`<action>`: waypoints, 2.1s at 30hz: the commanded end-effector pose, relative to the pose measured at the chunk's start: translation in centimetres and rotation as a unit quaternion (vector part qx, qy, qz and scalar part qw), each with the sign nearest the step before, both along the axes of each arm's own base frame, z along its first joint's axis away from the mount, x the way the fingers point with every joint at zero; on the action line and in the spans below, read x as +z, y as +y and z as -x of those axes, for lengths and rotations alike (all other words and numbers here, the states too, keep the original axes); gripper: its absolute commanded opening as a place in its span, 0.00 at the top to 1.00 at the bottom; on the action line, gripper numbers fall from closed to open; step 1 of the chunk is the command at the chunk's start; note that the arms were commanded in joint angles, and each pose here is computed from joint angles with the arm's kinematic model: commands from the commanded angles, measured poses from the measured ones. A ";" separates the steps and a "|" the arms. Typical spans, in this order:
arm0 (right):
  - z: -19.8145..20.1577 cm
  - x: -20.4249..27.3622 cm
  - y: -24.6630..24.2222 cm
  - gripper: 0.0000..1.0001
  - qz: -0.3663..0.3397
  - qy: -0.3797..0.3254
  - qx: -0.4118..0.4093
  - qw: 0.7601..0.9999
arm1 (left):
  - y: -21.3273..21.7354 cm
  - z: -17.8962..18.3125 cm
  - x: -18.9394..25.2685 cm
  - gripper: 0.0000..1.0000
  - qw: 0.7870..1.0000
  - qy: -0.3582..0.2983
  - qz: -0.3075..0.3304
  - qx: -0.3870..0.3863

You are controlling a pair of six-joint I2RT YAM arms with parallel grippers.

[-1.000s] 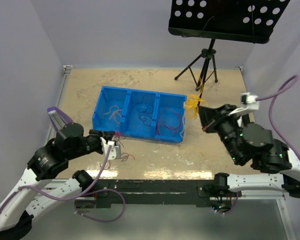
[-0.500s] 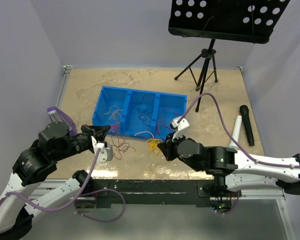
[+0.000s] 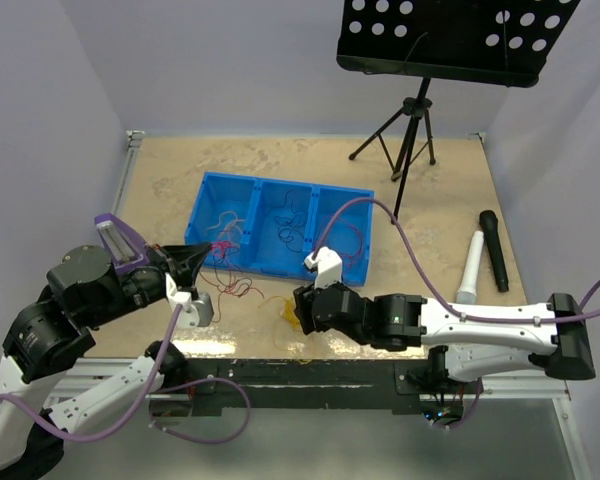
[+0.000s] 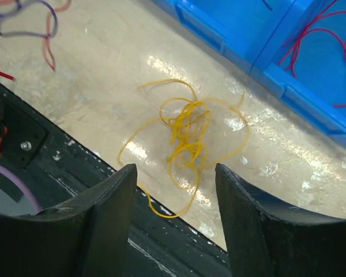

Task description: Untangle the cables

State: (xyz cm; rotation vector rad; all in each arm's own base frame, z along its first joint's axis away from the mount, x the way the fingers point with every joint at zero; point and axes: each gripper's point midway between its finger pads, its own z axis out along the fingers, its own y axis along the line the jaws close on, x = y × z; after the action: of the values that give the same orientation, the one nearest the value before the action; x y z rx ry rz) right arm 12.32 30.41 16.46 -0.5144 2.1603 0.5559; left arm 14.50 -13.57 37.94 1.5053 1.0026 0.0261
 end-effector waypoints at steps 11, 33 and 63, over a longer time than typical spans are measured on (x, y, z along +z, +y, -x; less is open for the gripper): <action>-3.0 21.7 6.5 0.34 -0.168 -0.214 0.060 0.961 | -1.2 1.2 1.7 1.00 0.999 0.015 0.025 -0.039; -3.3 21.3 10.9 0.47 -0.143 -0.270 0.143 0.941 | -1.7 3.1 4.3 1.00 0.995 0.015 0.045 -0.083; -6.0 19.3 -2.3 1.00 -0.161 -0.204 -0.018 0.966 | 1.9 -3.0 -0.9 1.00 0.995 -0.018 0.004 0.096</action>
State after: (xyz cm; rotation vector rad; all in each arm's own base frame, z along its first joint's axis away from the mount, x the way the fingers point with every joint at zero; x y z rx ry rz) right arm 17.49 31.20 34.90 -0.4904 1.6295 0.7119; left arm 15.65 -13.10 36.28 1.4835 1.0738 0.0648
